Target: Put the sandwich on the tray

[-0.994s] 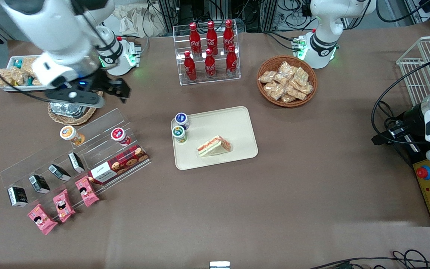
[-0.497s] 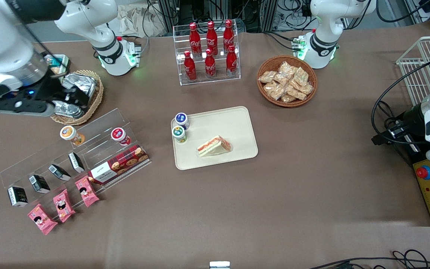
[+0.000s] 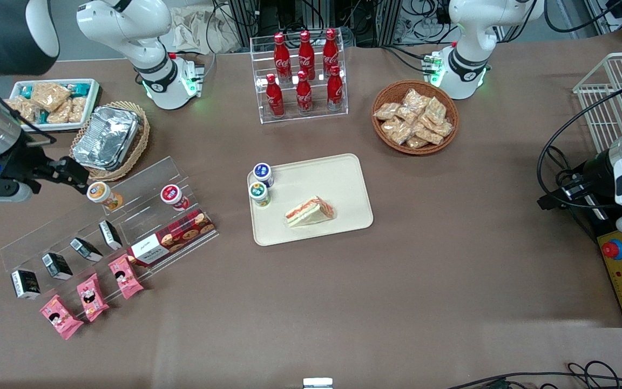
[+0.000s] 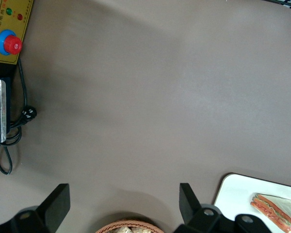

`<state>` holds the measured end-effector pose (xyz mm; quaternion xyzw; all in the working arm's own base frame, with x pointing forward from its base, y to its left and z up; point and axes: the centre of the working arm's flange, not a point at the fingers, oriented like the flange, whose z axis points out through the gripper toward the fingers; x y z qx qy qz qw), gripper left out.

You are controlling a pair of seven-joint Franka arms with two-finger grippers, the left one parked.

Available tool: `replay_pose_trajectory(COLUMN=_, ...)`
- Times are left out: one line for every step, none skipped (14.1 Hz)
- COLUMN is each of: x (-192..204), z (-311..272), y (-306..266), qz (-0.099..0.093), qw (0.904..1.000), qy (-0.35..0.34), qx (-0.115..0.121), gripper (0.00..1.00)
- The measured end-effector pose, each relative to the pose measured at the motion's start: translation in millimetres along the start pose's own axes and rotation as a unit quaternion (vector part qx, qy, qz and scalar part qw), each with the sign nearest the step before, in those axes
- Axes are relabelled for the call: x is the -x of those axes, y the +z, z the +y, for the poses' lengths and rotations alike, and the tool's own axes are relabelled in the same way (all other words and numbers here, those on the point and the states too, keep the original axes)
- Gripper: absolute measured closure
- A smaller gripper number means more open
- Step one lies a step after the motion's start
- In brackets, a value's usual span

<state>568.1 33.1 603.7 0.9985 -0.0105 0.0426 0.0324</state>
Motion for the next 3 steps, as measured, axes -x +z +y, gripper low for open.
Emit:
replay_pose_trajectory(x=-4.6, z=4.8, y=4.5, qz=-0.001, qw=0.9999, qy=-0.012, qx=0.0, gripper=0.0)
replay_pose_trajectory(x=-8.2, z=8.9, y=7.2, qz=-0.002, qw=0.9996, qy=-0.028, qx=0.001, gripper=0.0)
replay_pose_trajectory(x=-10.3, z=13.1, y=8.6, qz=-0.002, qw=0.9991, qy=-0.043, qx=0.001, gripper=0.0)
